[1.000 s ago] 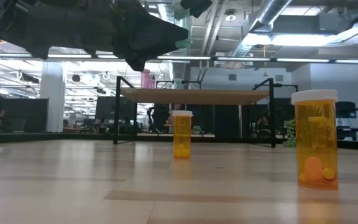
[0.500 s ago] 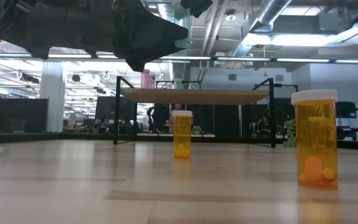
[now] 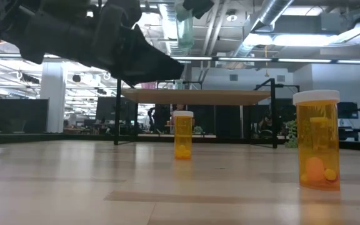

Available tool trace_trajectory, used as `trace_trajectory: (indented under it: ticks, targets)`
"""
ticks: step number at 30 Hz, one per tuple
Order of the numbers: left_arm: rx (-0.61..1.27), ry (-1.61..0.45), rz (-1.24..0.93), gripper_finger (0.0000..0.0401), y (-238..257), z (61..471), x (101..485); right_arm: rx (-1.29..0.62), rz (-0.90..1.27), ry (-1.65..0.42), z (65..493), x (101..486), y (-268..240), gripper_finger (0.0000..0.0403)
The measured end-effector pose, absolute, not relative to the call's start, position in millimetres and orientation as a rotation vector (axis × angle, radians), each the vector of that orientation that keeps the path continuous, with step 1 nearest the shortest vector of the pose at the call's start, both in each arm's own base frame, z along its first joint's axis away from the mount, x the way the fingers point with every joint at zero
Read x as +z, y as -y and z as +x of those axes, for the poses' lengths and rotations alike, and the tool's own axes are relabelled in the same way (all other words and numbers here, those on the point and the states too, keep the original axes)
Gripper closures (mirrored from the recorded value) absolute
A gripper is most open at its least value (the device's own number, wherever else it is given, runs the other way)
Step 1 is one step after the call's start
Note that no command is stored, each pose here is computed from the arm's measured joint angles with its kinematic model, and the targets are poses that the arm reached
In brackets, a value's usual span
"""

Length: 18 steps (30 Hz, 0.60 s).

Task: Pick and place medicine bottles onto shelf by color
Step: Put the green pill bottle on the shelf aligned with the other green pill bottle

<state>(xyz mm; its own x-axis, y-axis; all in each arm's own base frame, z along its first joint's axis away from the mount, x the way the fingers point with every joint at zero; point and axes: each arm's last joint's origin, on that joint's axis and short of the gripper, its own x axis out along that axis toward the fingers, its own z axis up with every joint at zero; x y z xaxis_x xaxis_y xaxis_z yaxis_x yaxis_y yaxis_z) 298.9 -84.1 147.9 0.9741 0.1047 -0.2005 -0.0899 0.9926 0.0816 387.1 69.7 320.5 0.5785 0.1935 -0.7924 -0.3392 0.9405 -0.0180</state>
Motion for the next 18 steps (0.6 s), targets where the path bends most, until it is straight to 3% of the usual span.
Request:
trace_trajectory:
  ticks: [18]
  targets:
    - [0.120, -0.298, 0.093, 0.0179, 83.0, 296.4, 138.9, 0.177, -0.108, -0.909, 393.2, 320.5, -4.6, 0.0249]
